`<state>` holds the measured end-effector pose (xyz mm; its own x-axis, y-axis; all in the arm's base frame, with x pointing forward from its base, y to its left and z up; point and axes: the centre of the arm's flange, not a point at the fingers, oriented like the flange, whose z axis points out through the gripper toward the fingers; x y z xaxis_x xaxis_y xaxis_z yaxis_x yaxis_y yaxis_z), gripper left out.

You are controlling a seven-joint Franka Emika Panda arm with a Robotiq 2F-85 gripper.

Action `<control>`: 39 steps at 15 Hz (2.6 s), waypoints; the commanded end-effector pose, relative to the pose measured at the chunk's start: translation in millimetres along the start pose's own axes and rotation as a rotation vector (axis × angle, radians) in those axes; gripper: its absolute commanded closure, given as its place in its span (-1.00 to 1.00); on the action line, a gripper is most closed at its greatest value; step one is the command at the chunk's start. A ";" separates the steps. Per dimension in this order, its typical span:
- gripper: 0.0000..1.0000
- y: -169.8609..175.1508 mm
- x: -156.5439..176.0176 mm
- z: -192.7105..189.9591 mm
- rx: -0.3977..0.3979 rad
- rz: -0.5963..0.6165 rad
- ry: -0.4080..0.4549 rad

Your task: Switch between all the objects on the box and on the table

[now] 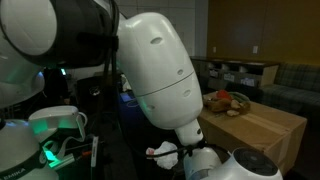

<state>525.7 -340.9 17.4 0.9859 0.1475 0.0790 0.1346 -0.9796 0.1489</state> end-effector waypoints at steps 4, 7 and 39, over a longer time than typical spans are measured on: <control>-1.00 -34.9 -37.2 -63.7 0.063 -0.033 -0.002; -1.00 -64.3 -47.1 -74.6 0.105 -0.047 -0.017; 0.82 -151.0 -33.0 -40.1 0.188 -0.085 -0.193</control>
<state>471.2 -191.1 -6.4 0.9789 0.1748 -0.1060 0.1764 -0.9843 0.0061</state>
